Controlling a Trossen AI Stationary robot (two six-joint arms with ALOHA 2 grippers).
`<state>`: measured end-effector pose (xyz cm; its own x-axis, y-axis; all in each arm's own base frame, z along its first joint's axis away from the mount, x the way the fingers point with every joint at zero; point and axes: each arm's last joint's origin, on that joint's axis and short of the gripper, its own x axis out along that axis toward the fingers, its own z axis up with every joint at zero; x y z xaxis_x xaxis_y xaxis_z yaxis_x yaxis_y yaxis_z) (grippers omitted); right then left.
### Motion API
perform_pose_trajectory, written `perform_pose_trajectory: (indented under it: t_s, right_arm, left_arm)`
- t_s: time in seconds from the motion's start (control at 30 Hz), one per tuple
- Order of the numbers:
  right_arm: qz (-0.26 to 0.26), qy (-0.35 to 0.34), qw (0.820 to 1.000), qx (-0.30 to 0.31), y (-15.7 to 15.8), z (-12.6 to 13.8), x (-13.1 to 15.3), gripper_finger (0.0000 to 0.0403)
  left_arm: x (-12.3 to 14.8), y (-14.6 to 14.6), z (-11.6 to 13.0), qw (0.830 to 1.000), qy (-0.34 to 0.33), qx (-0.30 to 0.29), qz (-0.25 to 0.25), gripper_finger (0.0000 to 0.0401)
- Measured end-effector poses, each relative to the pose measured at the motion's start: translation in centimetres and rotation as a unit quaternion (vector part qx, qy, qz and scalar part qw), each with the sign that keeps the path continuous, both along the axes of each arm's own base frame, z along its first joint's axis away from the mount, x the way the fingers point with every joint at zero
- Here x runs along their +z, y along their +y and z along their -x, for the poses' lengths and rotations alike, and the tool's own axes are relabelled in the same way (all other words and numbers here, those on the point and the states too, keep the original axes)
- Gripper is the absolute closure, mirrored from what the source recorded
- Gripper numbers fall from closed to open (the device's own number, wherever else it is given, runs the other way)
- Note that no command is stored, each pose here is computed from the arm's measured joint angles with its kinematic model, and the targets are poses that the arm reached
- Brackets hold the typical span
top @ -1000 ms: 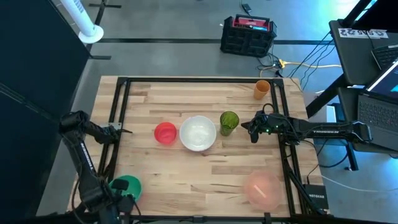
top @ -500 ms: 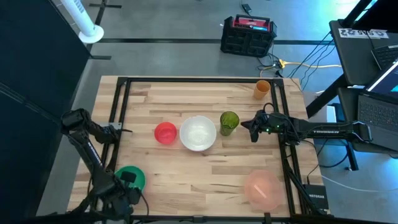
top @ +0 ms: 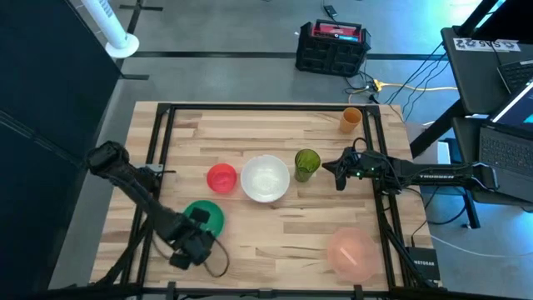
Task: Nest bowls inside each other
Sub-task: Stack the blue bowl on top of the pink bowl
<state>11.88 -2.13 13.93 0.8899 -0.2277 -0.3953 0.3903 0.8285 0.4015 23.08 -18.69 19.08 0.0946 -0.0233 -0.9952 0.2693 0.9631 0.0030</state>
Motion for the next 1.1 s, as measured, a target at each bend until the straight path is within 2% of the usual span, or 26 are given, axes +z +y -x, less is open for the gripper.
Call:
perform_pose_trajectory:
  t_s: [0.1, 0.7, 0.9, 1.1]
  right_arm:
    - [0.0, 0.001, 1.0, 0.001, 0.0, 0.0, 0.0, 0.0403]
    - [-0.003, 0.003, 1.0, 0.006, 0.0, 0.0, -0.1, 0.0403]
    - [-0.003, 0.003, 1.0, 0.008, 0.1, 0.0, -0.1, 0.0403]
    - [-0.003, 0.003, 1.0, 0.008, 0.0, 0.0, -0.1, 0.0403]
  left_arm:
    - [0.0, 1.2, -1.0, 1.0, -0.002, 0.004, 0.002, 0.0396]
    - [2.5, 0.9, -2.9, 0.996, -0.025, 0.025, 0.081, 0.0359]
    - [2.6, 1.0, -2.8, 0.997, -0.019, 0.027, 0.072, 0.0324]
    - [2.8, 1.1, -2.9, 0.997, -0.021, 0.034, 0.071, 0.0316]
